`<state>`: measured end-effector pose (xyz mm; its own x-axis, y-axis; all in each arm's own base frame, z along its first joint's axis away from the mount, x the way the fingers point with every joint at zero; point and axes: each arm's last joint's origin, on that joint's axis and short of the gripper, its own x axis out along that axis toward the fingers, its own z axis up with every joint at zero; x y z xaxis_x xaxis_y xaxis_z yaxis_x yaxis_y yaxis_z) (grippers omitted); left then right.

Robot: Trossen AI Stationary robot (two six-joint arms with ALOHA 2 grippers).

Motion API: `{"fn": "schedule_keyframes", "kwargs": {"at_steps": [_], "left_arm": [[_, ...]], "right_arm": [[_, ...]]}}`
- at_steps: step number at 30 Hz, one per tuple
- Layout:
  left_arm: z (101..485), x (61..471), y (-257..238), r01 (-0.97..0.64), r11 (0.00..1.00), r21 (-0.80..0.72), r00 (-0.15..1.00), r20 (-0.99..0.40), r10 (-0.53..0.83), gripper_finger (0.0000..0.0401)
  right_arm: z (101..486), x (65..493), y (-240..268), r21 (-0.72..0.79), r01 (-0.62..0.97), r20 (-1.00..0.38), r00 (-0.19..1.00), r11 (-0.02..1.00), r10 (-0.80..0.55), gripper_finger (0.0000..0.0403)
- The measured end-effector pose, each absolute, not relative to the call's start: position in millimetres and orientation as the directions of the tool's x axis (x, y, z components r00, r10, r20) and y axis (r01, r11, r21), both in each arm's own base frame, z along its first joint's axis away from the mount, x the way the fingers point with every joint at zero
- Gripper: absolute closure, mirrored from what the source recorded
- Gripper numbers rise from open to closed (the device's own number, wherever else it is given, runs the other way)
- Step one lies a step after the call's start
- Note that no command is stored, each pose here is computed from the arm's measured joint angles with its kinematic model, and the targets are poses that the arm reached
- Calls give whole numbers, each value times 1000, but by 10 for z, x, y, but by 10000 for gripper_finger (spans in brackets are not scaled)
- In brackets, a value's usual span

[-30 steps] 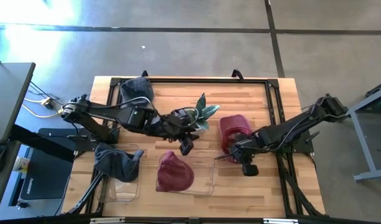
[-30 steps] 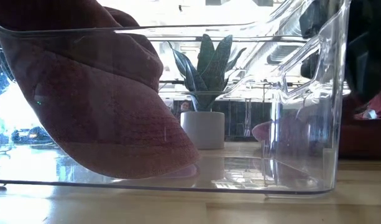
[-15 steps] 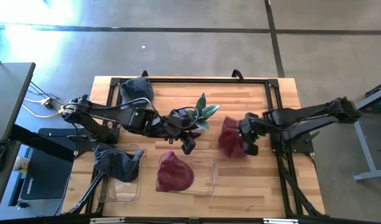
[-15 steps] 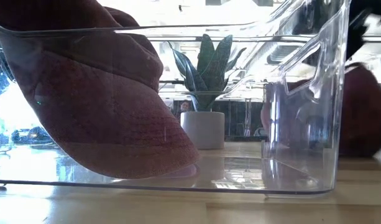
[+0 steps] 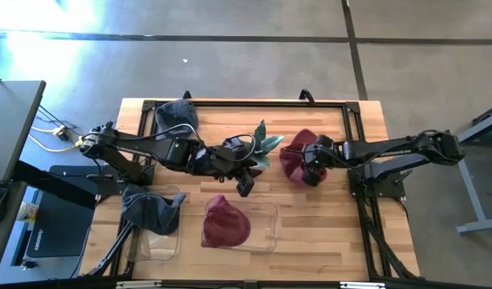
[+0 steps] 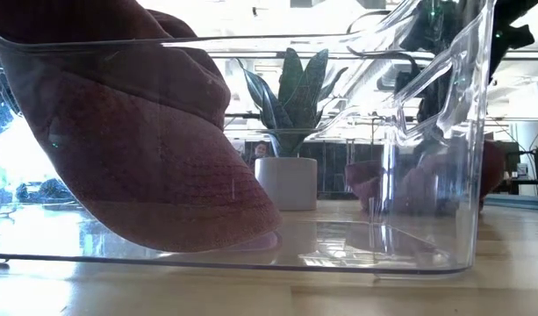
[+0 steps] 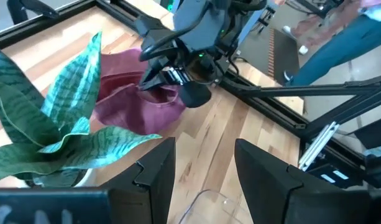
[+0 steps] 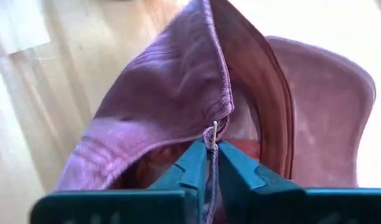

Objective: Pick & Place hat
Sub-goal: Put the red cap into the right transparent bin

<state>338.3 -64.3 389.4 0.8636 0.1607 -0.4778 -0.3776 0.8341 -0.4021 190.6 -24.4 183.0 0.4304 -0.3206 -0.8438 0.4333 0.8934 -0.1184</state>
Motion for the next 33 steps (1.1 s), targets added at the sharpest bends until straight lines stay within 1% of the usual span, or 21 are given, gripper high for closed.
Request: {"fn": "schedule_keyframes", "kwargs": {"at_steps": [3,5,8,10,13,15,16,18,20,21,22,23,24,25,26,27,28,29,30,31,33], "left_arm": [[3900,3386,-643,-375,833,-406,867,-473,159,241],[3900,3386,-643,-375,833,-406,867,-472,159,241],[3900,3386,-643,-375,833,-406,867,-473,159,241],[3900,3386,-643,-375,832,-409,867,-473,159,241],[3899,3386,-643,-376,832,-409,867,-473,159,241],[3899,3386,-644,-374,832,-409,867,-473,157,241],[3899,3386,-644,-374,832,-410,867,-473,156,241],[3899,3386,-645,-372,833,-410,867,-474,154,241],[3899,3386,-645,-372,833,-411,867,-474,153,241],[3899,3386,-645,-372,833,-410,867,-474,154,241],[3899,3386,-645,-372,833,-411,867,-474,153,241],[3899,3386,-645,-372,833,-410,867,-474,153,241],[3899,3386,-645,-372,833,-410,867,-474,154,241],[3899,3386,-646,-372,833,-410,867,-474,154,241],[3899,3386,-645,-372,833,-409,867,-474,154,241],[3899,3385,-646,-372,835,-406,867,-474,155,241],[3899,3386,-644,-373,834,-406,866,-474,156,241],[3898,3385,-644,-373,834,-405,866,-474,157,241],[3899,3386,-644,-373,834,-406,866,-474,157,241],[3898,3385,-644,-374,834,-406,866,-474,157,241],[3898,3385,-645,-374,832,-408,866,-474,157,241]], "right_arm": [[1860,1884,-294,-157,459,-825,425,875,-372,321],[1882,1855,-339,-180,519,-809,405,836,-426,287],[1981,1815,-385,-174,615,-791,378,769,-481,240],[2099,1796,-394,-155,639,-789,380,754,-484,220],[2320,1769,-381,-106,624,-797,412,774,-441,207],[2432,1755,-351,-25,578,-817,459,816,-350,207],[2477,1757,-326,44,530,-823,500,847,-270,208],[2515,1777,-261,220,400,-815,576,890,-57,214],[2457,1802,-182,387,298,-785,603,873,142,227],[2398,1816,-145,445,270,-772,599,854,213,235],[2324,1830,-113,476,255,-765,591,841,254,244],[2240,1840,-89,481,256,-770,580,838,265,253],[2159,1847,-79,458,277,-787,568,844,240,261],[2074,1841,-82,403,325,-818,547,855,177,270],[1994,1820,-103,319,407,-857,509,856,78,277],[1935,1778,-138,219,524,-893,447,823,-47,285],[1900,1726,-174,116,629,-913,373,769,-167,291],[1886,1676,-203,23,697,-913,307,717,-269,297],[1904,1646,-223,-34,733,-900,273,679,-339,301],[1949,1640,-235,-55,749,-884,271,660,-382,304],[2056,1642,-251,-58,745,-864,296,664,-407,306]]}}
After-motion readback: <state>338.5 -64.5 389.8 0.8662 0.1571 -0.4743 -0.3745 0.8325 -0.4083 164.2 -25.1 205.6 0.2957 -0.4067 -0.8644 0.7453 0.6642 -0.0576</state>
